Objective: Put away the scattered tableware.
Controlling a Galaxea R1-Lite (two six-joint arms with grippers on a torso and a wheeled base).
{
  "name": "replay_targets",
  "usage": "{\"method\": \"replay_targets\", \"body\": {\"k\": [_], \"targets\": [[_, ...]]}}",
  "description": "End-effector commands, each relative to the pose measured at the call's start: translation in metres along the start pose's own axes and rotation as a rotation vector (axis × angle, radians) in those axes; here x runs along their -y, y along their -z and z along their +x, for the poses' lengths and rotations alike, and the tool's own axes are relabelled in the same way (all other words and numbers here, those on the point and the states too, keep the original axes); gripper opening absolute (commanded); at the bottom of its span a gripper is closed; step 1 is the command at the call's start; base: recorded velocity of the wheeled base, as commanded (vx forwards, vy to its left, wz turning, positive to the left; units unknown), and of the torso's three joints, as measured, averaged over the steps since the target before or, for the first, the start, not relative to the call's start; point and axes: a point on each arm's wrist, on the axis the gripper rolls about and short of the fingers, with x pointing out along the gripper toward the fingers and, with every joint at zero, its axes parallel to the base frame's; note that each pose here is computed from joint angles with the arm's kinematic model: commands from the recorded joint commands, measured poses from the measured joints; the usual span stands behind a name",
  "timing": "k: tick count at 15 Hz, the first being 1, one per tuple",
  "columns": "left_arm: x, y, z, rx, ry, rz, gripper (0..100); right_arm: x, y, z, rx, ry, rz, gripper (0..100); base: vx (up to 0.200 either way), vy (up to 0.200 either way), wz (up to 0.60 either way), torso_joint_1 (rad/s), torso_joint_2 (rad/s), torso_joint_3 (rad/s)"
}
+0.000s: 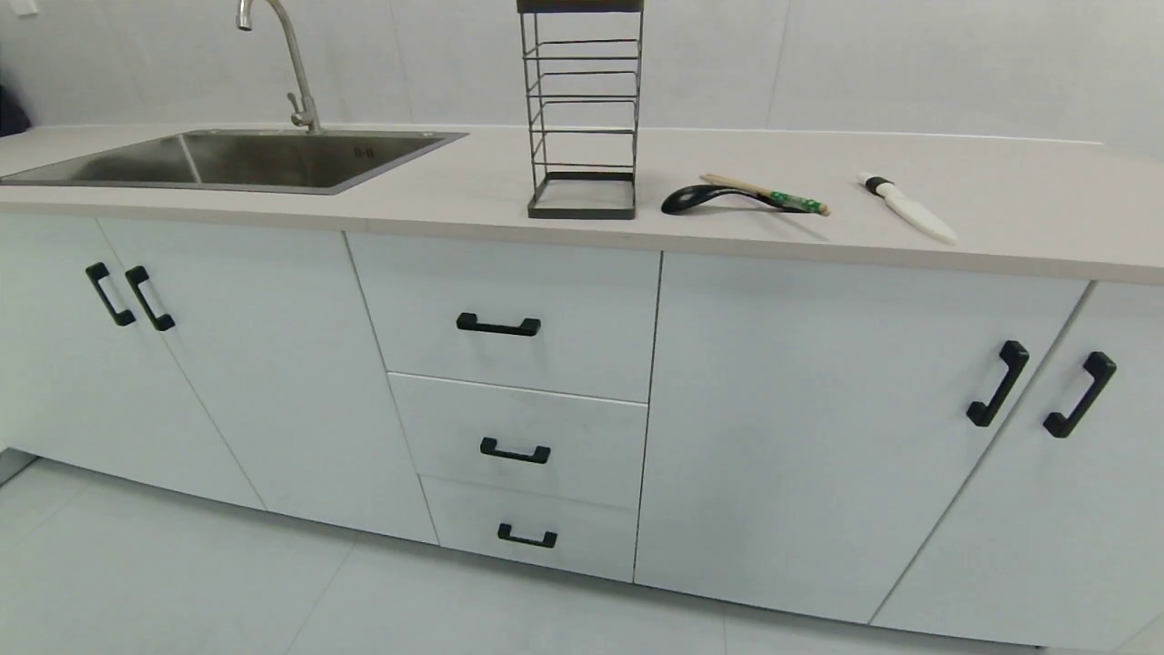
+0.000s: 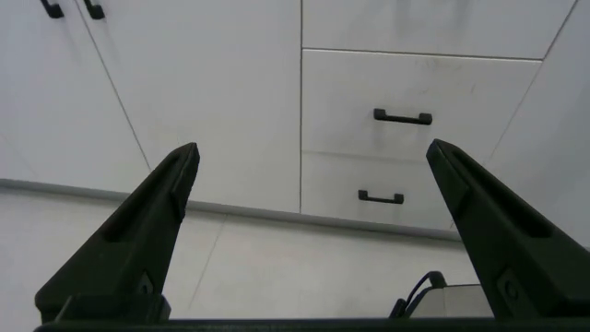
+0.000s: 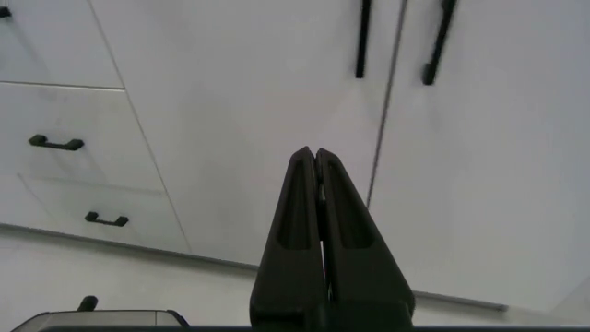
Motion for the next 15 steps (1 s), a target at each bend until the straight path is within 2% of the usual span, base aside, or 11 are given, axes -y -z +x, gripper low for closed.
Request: {"method": "replay_targets", "body": {"k": [1,7,10,13,15], "targets": [[0.0000,-0.0002,0.0001,0.000,-0.002,0.000,100,0.0000,0.0002,0.0002,-0.002,0.000,0.000,0,0.000,0.000,0.00,0.000,0.00,0.000],[0.0000,-0.0002,0.0001,0.000,-0.002,0.003,100,0.0000,0.0002,0.0002,-0.002,0.000,0.000,0,0.000,-0.200,0.00,0.002,0.00,-0.001],[0.0000,-0.0002,0.0001,0.000,0.000,-0.003,100,0.0000,0.0002,0.0002,-0.002,0.000,0.000,0,0.000,0.000,0.00,0.000,0.00,0.000],[0.0000,-0.0001,0.0001,-0.001,0.000,-0.005,100,0.0000,0.0002,0.0002,-0.002,0.000,0.000,0,0.000,0.000,0.60,0.005,0.00,0.004],[0.0000,-0.0001,0.0001,-0.001,0.000,-0.003,100,0.0000,0.0002,0.0002,-0.002,0.000,0.000,0,0.000,0.000,0.00,0.000,0.00,0.000]]}}
